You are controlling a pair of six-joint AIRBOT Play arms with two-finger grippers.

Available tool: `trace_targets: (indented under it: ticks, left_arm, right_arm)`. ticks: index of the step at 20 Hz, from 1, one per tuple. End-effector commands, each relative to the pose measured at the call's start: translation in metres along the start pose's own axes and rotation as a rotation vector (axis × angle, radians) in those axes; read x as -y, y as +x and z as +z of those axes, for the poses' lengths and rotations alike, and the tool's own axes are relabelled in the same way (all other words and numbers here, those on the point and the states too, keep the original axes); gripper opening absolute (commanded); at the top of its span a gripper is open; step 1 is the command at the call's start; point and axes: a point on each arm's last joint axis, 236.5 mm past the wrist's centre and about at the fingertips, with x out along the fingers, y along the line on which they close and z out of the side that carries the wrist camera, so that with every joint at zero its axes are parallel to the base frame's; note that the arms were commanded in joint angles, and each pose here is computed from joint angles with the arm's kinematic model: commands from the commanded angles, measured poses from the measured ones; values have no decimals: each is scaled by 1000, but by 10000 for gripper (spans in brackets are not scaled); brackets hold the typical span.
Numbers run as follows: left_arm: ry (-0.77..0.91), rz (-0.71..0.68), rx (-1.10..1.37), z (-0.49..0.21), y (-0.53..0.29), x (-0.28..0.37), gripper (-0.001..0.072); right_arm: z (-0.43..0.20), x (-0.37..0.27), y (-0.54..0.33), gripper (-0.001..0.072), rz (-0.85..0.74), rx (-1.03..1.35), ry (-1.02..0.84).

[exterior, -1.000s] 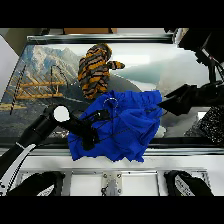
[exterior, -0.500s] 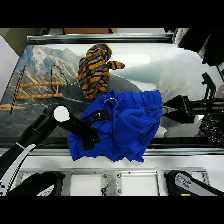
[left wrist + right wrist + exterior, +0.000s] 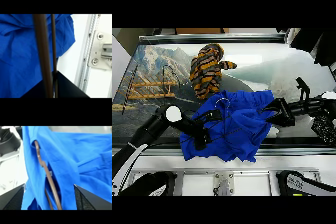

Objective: Fold the clothes and pants, and hang the long-sleeved shirts on hangers.

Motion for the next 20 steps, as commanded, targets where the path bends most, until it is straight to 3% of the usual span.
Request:
trace_targets:
  ticks: [1,20]
  left_arm:
    - [0,0,0,0,0,0,11]
    - [0,0,0,0,0,0,11]
  right_arm:
    - [-10,-7,13,660,46,-63,6]
    - [-8,-12,22,659,74,-69,13]
